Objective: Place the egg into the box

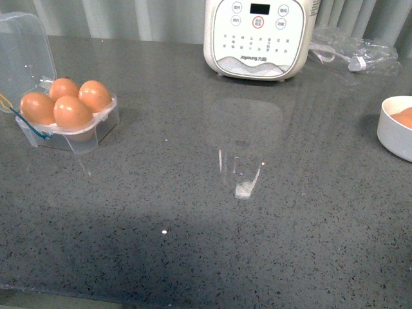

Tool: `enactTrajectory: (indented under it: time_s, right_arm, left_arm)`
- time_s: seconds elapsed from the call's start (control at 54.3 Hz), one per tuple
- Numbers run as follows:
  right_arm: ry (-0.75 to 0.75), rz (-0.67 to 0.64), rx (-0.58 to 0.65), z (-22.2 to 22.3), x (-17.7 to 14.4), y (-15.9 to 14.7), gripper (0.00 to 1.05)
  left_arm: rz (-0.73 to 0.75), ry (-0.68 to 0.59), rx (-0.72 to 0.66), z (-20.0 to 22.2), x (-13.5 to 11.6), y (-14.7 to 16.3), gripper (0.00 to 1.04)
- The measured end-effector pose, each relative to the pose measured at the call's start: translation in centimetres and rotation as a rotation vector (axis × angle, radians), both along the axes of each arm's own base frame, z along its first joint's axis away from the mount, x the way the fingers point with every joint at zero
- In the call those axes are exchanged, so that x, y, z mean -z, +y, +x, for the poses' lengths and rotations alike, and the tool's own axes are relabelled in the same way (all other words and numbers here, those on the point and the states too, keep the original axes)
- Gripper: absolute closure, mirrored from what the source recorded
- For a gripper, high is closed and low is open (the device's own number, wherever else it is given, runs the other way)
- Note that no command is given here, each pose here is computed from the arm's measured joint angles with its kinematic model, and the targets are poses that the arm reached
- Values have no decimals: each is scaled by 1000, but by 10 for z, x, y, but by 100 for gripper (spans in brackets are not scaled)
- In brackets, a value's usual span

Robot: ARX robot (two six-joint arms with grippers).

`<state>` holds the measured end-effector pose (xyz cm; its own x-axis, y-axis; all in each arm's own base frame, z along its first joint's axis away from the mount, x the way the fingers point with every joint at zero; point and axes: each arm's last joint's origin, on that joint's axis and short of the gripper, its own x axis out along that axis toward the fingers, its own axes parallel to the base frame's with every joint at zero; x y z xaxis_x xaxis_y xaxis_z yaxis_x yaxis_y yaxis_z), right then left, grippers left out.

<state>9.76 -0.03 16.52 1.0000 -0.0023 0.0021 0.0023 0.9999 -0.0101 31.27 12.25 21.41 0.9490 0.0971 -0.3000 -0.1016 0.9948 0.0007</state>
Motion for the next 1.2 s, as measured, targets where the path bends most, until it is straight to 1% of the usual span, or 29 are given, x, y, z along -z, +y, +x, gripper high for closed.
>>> enactTrajectory:
  time_s: [0.147,0.332,0.479,0.663,0.885,1.05,1.106,1.198]
  right_arm:
    - [0,0,0,0,0,0,7]
    - [0,0,0,0,0,0,7]
    - [0,0,0,0,0,0,7]
    - [0,0,0,0,0,0,7]
    - [0,0,0,0,0,0,7]
    - [0,0,0,0,0,0,7]
    - [0,0,0,0,0,0,7]
    - [0,0,0,0,0,0,7]
  left_arm:
    - [-9,-8,0,17,-4,9,7]
    - [1,-1,-22,29,-2,13,7]
    - [-4,11,15,38,3,2,7]
    - [-14,7,53,43,4,-12,7]
    - [-28,3,126,39,4,-45,7]
    - [-44,-28,228,24,-10,-87,7]
    - [-50,-35,243,19,-13,-95,7]
    - [-74,-61,305,3,-24,-116,7]
